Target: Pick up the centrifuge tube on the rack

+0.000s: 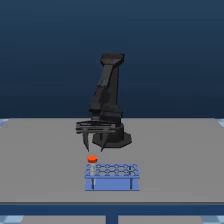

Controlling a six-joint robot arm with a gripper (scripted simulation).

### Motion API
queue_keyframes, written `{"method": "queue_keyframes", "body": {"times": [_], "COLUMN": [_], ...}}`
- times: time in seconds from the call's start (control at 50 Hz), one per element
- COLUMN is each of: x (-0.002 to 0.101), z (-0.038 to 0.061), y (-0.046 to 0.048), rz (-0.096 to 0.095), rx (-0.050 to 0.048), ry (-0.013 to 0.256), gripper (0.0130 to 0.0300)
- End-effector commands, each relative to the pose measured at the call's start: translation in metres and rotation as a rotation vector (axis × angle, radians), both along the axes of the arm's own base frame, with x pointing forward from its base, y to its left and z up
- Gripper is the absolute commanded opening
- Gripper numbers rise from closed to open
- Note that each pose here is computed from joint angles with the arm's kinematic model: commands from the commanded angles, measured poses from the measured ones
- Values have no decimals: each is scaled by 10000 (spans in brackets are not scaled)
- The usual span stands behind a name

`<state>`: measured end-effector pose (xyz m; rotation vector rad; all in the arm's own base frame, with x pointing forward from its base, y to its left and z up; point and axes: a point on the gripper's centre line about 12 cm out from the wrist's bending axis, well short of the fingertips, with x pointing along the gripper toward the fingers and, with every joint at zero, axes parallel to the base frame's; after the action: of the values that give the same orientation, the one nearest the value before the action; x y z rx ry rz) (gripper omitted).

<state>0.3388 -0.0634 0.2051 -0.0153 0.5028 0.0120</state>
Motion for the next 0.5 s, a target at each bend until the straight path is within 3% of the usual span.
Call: {"method": "queue_keyframes", "body": {"times": [0.02, 0.5], "x": [37, 120], "z": [-2, -24], "y": [-41, -99], "rz": [-127, -163], "rx": [119, 113], "ry": [81, 244], "gripper": [300, 300]}}
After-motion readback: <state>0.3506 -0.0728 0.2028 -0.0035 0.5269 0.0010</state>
